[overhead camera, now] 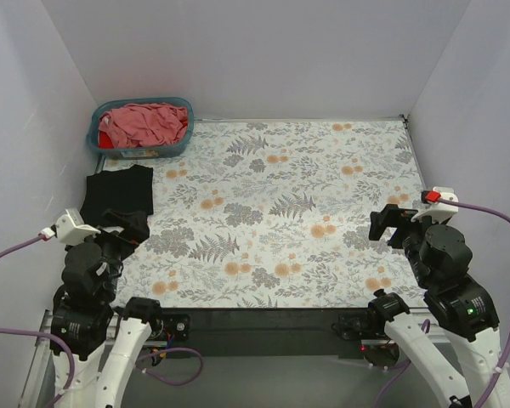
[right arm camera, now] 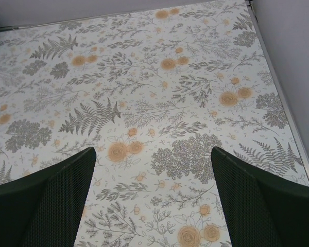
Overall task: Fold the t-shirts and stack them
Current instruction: Reset both grippers
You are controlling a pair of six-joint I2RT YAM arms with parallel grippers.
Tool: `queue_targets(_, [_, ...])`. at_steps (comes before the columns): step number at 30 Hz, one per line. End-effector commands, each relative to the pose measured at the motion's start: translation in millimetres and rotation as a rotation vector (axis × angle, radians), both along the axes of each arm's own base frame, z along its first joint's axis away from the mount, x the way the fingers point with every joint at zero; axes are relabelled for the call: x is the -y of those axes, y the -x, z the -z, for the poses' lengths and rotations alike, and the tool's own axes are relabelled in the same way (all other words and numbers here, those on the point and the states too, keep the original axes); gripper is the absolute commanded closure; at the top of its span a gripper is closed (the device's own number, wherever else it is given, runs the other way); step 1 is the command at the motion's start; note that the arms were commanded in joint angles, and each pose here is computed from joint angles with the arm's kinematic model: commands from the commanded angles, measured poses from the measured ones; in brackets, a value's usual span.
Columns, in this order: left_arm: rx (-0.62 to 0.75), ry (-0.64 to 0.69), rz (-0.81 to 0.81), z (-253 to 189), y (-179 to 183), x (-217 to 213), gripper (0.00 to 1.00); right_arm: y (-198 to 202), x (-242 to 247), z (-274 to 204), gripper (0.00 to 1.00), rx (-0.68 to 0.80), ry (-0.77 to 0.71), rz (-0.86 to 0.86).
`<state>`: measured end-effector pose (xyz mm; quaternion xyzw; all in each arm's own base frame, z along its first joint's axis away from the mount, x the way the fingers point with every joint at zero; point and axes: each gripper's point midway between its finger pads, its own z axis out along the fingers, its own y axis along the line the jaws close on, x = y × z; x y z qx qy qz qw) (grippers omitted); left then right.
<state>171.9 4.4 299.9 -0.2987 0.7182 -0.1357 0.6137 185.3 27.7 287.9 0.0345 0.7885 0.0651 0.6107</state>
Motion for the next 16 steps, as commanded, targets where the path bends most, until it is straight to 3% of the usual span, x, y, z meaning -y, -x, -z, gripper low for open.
queue_targets(1, [0.087, 0.027, -0.01, -6.4, -6.8, 0.2, 0.05, -2.5, 12.4, -13.0, 0.02, 0.084, -0.023, 0.074])
queue_targets(5, [0.146, 0.04, -0.016, -1.3, -14.7, 0.6, 0.05, -5.2, 14.0, -6.7, 0.02, 0.081, -0.004, 0.082])
queue_targets(16, [0.076, 0.024, -0.062, 24.1, -30.0, -4.4, 0.05, -13.0, 15.5, 4.0, 0.02, 0.097, 0.058, 0.081])
